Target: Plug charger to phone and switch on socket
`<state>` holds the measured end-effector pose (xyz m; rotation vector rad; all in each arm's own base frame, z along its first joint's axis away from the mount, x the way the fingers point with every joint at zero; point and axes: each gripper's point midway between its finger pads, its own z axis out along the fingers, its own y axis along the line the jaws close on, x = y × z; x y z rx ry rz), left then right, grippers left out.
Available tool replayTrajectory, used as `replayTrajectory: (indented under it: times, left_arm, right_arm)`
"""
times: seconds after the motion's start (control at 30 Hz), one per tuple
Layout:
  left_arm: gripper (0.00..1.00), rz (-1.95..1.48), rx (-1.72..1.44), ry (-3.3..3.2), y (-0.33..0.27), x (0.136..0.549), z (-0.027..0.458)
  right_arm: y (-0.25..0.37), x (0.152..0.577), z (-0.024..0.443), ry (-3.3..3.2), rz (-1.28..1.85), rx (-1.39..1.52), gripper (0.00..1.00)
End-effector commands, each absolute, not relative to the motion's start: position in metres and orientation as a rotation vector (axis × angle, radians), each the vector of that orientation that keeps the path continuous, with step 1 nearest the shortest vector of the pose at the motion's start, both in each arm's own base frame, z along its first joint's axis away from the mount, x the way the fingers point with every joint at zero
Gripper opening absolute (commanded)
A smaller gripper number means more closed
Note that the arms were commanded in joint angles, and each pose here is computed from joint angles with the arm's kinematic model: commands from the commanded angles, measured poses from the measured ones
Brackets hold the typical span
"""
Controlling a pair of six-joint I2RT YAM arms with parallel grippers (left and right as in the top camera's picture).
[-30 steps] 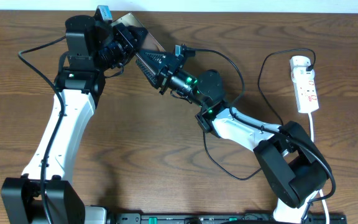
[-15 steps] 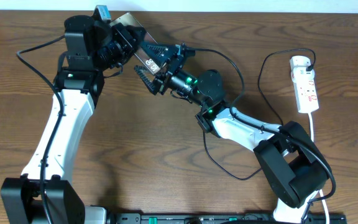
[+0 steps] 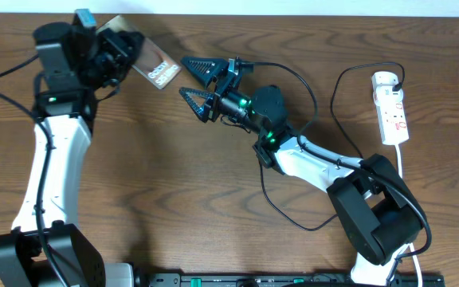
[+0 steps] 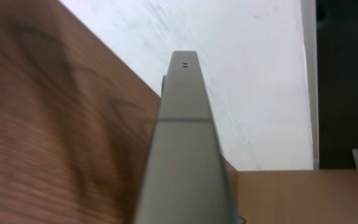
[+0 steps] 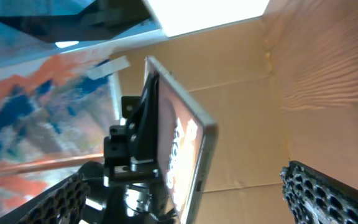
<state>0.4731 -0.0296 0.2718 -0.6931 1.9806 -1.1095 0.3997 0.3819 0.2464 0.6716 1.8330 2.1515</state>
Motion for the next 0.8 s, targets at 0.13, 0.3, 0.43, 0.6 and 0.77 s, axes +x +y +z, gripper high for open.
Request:
replayTrajectory:
  times: [0.13, 0.3, 0.43, 0.6, 0.77]
  left_arm:
    - [0.07, -1.228, -0.635, 1.966, 0.003, 0.460, 0.280]
    - [0.07, -1.348, -0.586, 1.968, 0.007, 0.451, 0.281]
    - [0.07, -1.471, -0.518, 1.984, -0.002, 0.449, 0.276]
    - [0.07, -1.591, -0.513, 2.027, -0.011, 0.451, 0.252]
    - [0.07, -1.680, -0.509, 2.061, -0.021, 0.453, 0.233]
  right_arm:
    - [0.375, 0.406, 0.232, 1.897, 1.959, 0.466, 0.99]
    - [0.367, 0.410, 0.209, 1.991, 1.831, 0.362, 0.99]
    - [0.358, 0.412, 0.197, 2.035, 1.754, 0.265, 0.99]
    - [0.346, 0.415, 0.181, 2.093, 1.664, 0.153, 0.99]
    - [0.340, 0.415, 0.158, 2.244, 1.502, 0.033, 0.99]
